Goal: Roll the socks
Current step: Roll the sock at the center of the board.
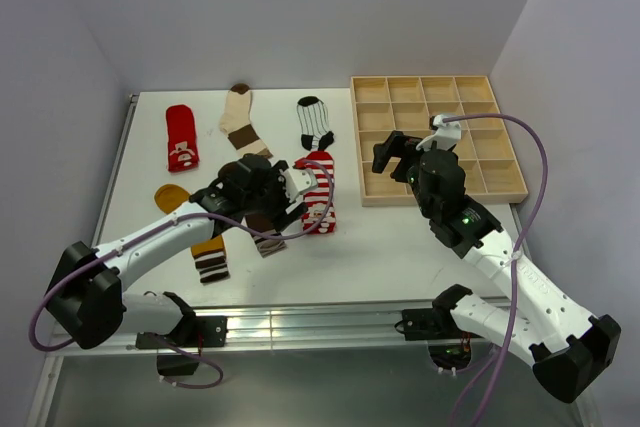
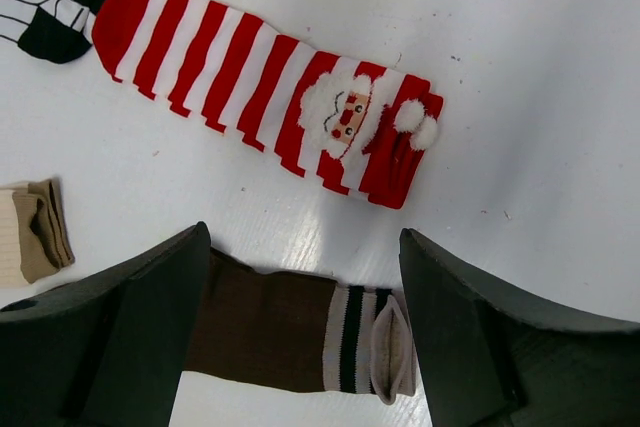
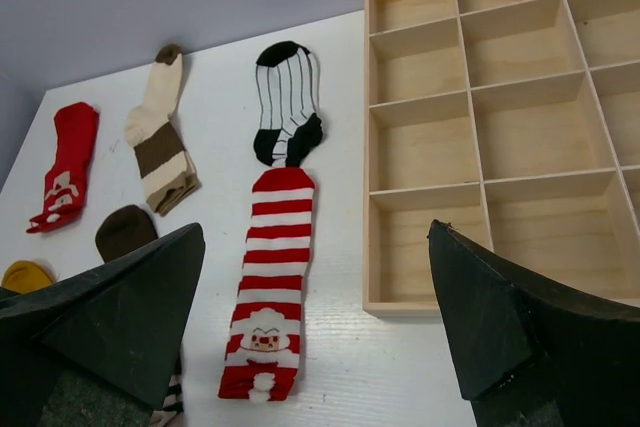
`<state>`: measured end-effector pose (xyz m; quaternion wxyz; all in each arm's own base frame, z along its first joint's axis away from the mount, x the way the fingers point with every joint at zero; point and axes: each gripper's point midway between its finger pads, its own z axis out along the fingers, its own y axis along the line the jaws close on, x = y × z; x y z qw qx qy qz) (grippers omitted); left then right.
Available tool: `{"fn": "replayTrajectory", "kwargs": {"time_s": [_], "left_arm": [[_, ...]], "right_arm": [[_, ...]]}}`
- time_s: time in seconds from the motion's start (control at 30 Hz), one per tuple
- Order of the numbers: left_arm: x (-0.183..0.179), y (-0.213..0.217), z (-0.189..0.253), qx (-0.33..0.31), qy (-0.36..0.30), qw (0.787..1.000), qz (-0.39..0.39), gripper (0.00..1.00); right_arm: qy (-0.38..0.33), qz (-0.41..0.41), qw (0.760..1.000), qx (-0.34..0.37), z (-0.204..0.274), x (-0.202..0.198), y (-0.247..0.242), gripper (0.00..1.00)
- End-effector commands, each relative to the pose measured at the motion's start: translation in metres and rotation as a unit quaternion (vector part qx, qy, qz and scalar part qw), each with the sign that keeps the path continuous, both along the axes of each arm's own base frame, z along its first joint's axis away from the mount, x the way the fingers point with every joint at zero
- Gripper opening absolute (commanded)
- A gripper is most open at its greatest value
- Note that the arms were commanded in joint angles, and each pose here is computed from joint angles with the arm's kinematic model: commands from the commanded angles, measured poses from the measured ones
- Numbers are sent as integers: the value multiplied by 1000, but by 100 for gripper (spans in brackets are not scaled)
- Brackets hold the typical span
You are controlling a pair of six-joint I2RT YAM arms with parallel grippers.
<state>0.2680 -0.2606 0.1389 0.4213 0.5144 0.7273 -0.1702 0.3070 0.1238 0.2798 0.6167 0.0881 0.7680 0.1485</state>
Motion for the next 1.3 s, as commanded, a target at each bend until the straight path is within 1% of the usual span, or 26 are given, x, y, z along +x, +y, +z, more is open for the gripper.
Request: {"fn": "replayTrajectory", "kwargs": {"time_s": [0.0, 0.3, 0.43, 0.63, 0.7, 0.97, 1.07, 1.27], "left_arm": [[-1, -5, 17, -15, -26, 999, -20, 82], [-1, -9, 24, -27, -33, 999, -25, 81], [-7, -14, 20, -32, -25, 998, -50, 80], [-13, -23, -7, -21, -2, 996, -87, 73], [-15, -27, -18, -15, 9, 995, -96, 72], [-15, -38, -56, 11, 12, 994, -110, 69], [-9, -44, -60, 8, -5, 994, -107, 69], [-1, -51, -70, 12, -14, 994, -105, 69]], "right_arm": [[-22, 0, 1000, 19, 19, -1, 1, 100], [-16, -7, 1000, 16, 17, -4, -4, 100], [-15, -10, 1000, 15, 15, -6, -6, 100], [-11, -12, 1000, 21, 11, -4, -4, 99], [-7, -12, 1000, 21, 7, -4, -4, 99], [3, -21, 1000, 19, -5, 1, -3, 99], [6, -23, 1000, 15, -7, 4, -2, 98], [9, -22, 1000, 10, -12, 8, 0, 98]]}}
